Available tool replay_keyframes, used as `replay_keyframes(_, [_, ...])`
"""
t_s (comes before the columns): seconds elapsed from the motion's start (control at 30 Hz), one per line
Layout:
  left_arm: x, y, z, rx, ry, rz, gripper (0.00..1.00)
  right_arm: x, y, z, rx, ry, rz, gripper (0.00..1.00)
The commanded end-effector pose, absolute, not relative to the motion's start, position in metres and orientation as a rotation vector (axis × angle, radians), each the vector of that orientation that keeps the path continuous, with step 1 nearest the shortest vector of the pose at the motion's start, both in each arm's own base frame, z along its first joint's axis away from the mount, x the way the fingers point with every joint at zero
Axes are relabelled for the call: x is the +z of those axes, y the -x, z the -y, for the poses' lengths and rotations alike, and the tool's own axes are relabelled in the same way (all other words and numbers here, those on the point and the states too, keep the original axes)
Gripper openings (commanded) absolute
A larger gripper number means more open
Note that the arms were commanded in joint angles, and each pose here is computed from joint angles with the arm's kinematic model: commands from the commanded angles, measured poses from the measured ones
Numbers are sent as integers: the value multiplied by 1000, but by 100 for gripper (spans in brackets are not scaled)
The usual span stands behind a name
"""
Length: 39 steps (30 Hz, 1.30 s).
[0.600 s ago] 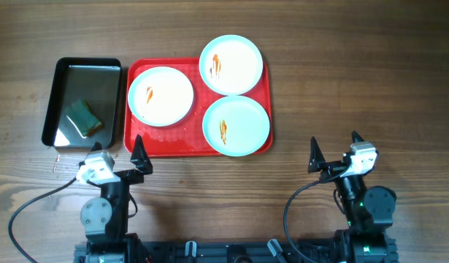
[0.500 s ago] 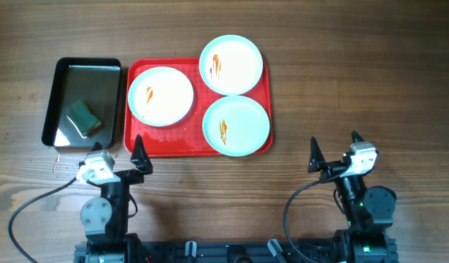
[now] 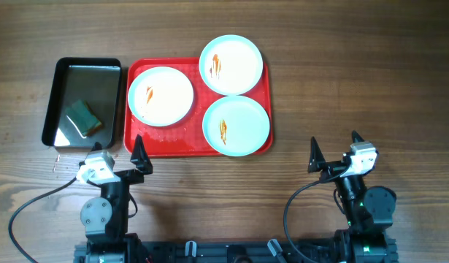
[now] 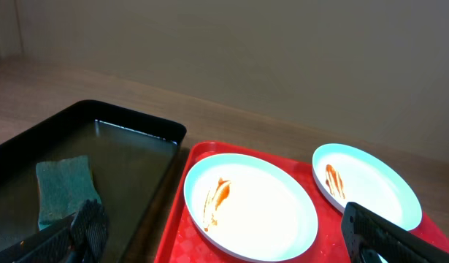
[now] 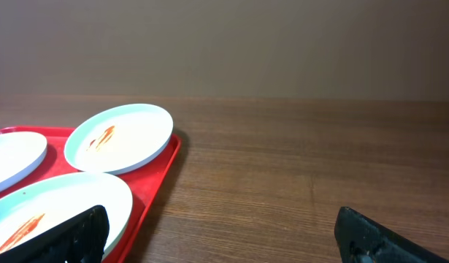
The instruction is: Clean dirty plates on tray and stack at the side
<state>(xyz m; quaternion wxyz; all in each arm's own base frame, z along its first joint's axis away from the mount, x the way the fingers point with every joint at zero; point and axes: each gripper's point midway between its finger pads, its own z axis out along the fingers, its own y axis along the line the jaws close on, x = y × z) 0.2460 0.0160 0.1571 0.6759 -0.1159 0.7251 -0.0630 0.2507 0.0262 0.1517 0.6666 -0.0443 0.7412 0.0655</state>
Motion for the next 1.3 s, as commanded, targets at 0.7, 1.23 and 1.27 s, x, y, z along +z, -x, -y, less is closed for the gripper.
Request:
replay_keyframes(0.7, [308, -276, 1, -230, 207, -1756, 100, 315, -299, -63, 301, 305, -1532, 100])
replay_keyframes(1.23, [255, -369, 35, -495, 277, -2643, 100, 276, -415, -104, 814, 169, -2230, 99])
replay_keyframes(1.27, [253, -370, 35, -497, 279, -2650, 100, 267, -418, -108, 803, 164, -2255, 99])
